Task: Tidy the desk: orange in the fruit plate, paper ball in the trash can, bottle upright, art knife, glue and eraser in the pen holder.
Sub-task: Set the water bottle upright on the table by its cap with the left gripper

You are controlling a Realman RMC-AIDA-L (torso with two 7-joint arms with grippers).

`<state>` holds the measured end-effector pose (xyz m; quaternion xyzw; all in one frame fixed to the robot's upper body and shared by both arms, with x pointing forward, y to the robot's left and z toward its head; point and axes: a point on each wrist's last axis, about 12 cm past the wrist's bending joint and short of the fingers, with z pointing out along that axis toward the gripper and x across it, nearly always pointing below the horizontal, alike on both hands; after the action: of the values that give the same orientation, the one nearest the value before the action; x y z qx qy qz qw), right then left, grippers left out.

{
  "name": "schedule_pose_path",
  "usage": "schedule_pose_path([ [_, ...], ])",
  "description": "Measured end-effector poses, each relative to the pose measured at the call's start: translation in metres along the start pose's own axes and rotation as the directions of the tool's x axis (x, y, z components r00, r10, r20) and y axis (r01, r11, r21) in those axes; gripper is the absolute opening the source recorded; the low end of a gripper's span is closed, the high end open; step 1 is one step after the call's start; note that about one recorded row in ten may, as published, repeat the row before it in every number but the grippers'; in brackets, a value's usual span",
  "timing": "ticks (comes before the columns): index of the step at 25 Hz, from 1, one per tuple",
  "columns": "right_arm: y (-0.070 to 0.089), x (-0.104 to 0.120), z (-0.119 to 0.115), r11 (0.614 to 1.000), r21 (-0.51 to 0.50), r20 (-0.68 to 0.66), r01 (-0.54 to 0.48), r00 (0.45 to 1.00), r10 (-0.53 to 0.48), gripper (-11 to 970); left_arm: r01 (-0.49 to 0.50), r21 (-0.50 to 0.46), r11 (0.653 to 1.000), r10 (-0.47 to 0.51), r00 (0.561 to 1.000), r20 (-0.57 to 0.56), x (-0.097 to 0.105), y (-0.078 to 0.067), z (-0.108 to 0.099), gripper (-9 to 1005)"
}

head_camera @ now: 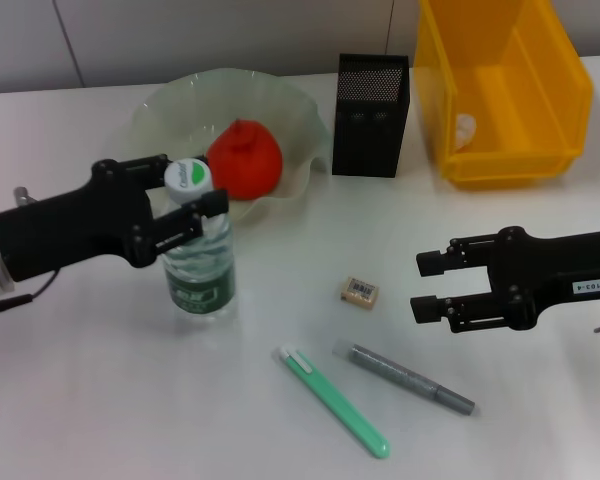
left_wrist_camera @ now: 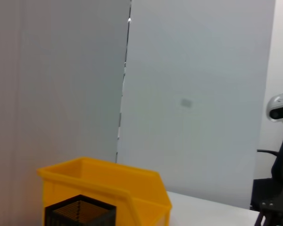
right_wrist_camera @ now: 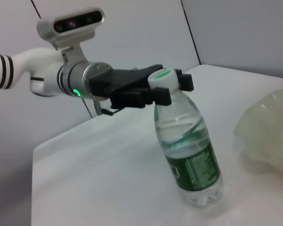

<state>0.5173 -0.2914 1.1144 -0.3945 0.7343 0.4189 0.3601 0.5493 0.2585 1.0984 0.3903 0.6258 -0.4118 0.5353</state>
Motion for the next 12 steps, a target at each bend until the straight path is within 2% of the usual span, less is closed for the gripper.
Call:
schedule_pose_path([
  [12, -0.001, -0.002, 0.002, 1.0, -0.004, 0.002, 0.003, 1.0, -0.003, 666, 0.003, -0.069, 0.998, -0.004, 1.0, -0.022, -0.007, 0.008, -0.02, 437],
])
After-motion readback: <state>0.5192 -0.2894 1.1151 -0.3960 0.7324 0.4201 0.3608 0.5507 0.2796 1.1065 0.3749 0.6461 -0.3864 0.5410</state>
